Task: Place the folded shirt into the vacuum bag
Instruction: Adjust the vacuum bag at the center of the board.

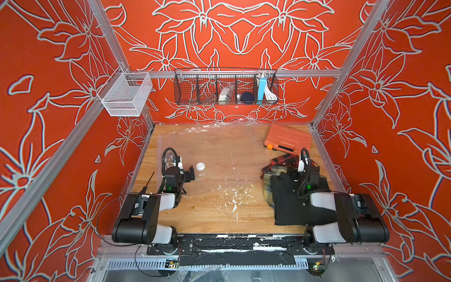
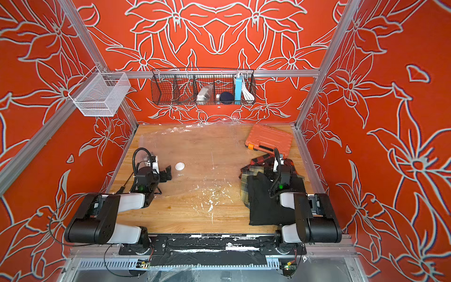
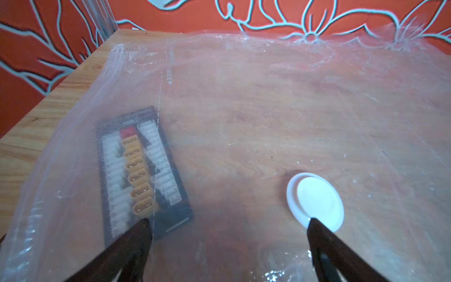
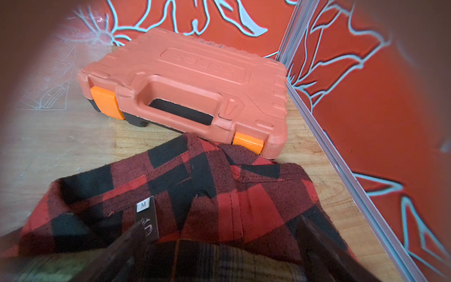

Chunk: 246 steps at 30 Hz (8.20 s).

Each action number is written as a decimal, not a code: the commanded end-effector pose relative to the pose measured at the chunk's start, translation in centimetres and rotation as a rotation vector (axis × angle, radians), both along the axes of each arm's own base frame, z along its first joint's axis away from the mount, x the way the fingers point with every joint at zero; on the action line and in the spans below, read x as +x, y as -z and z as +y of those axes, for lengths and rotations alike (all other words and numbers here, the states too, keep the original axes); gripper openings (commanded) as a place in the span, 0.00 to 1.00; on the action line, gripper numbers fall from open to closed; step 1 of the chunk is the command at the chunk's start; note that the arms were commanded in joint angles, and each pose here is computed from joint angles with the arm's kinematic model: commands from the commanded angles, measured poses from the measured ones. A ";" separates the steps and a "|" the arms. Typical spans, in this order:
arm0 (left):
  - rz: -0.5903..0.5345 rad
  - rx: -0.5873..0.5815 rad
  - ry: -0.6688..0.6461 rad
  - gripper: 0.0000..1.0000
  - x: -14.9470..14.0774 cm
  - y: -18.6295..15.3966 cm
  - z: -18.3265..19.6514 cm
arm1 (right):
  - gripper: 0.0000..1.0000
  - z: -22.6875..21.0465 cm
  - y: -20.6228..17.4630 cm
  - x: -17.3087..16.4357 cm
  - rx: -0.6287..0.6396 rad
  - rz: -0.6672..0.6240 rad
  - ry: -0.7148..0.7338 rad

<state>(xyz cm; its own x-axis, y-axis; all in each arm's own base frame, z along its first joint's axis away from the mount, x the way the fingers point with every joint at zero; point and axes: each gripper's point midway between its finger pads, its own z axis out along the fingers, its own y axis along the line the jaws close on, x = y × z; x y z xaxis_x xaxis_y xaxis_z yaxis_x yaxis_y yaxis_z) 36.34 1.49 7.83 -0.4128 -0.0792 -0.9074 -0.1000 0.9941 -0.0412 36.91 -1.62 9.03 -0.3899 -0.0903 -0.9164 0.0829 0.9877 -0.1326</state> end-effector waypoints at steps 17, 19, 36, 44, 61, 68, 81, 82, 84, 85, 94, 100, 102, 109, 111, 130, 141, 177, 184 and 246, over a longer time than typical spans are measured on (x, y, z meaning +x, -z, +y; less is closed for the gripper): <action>-0.019 -0.028 0.020 0.98 0.5 -0.7 0.2 | 0.98 0.3 -0.4 0.3 -0.005 -0.008 -0.021; -0.020 -0.028 0.020 0.98 0.5 -0.7 0.2 | 0.98 0.4 -0.4 0.3 -0.003 -0.007 -0.022; -0.044 -0.019 -0.097 0.98 -0.6 -7.5 0.0 | 0.98 -1.1 -9.6 -2.5 0.150 -0.023 0.249; -0.172 -0.310 -0.032 0.98 -3.3 -18.9 -3.2 | 0.98 10.2 -12.5 -4.3 0.552 0.281 -0.116; 0.307 -0.393 0.153 0.84 -3.8 -15.0 -9.5 | 0.76 18.1 -4.5 -13.2 0.719 0.741 0.042; 0.511 -0.305 0.222 0.87 -3.9 -8.9 -13.9 | 0.77 23.6 -0.5 -13.6 0.835 0.824 0.117; 0.692 -0.320 0.285 0.82 -2.1 -1.8 -18.1 | 0.78 26.0 4.9 -10.2 0.839 0.823 0.258; 0.700 -0.330 0.289 0.81 -2.1 -1.4 -18.4 | 0.78 26.0 5.3 -10.1 0.833 0.828 0.268; 0.710 -0.354 0.290 0.79 -2.3 -0.9 -18.7 | 0.78 25.7 6.1 -10.0 0.828 0.826 0.294; 0.710 -0.364 0.288 0.79 -2.4 -0.6 -18.8 | 0.78 25.6 6.5 -9.9 0.832 0.823 0.308; 0.767 -0.425 0.279 0.71 -3.7 3.1 -19.2 | 0.73 24.5 7.6 -8.0 0.843 0.744 0.364; 0.804 -0.484 0.295 0.69 -4.7 4.6 -19.9 | 0.65 24.5 7.7 -5.4 0.924 0.596 0.360; 0.818 -0.493 0.305 0.67 -5.1 5.0 -20.2 | 0.63 24.7 7.6 -4.6 0.928 0.567 0.354; 0.863 -0.525 0.330 0.66 -6.5 6.8 -21.1 | 0.60 27.2 5.9 -1.9 0.960 0.509 0.240; 0.875 -0.538 0.341 0.66 -6.9 7.2 -21.5 | 0.58 28.0 5.7 -1.3 0.963 0.503 0.203; 0.887 -0.558 0.464 0.65 -6.4 7.3 -25.3 | 0.29 31.3 4.0 1.3 0.860 0.480 -0.010; 0.789 -0.491 0.477 0.65 -5.9 1.1 -24.4 | 0.06 30.3 2.1 0.6 0.609 0.554 -0.147; 0.594 -0.406 0.365 0.67 -5.6 -5.8 -19.6 | 0.00 18.4 -3.8 9.0 -0.348 0.724 -0.244; 0.626 -0.444 0.362 0.66 -6.0 -4.6 -20.0 | 0.00 17.7 -5.6 11.9 -0.464 0.665 -0.188; 0.860 -0.653 0.334 0.63 -12.3 5.8 -24.0 | 0.09 20.7 -3.0 12.5 0.182 0.755 -0.195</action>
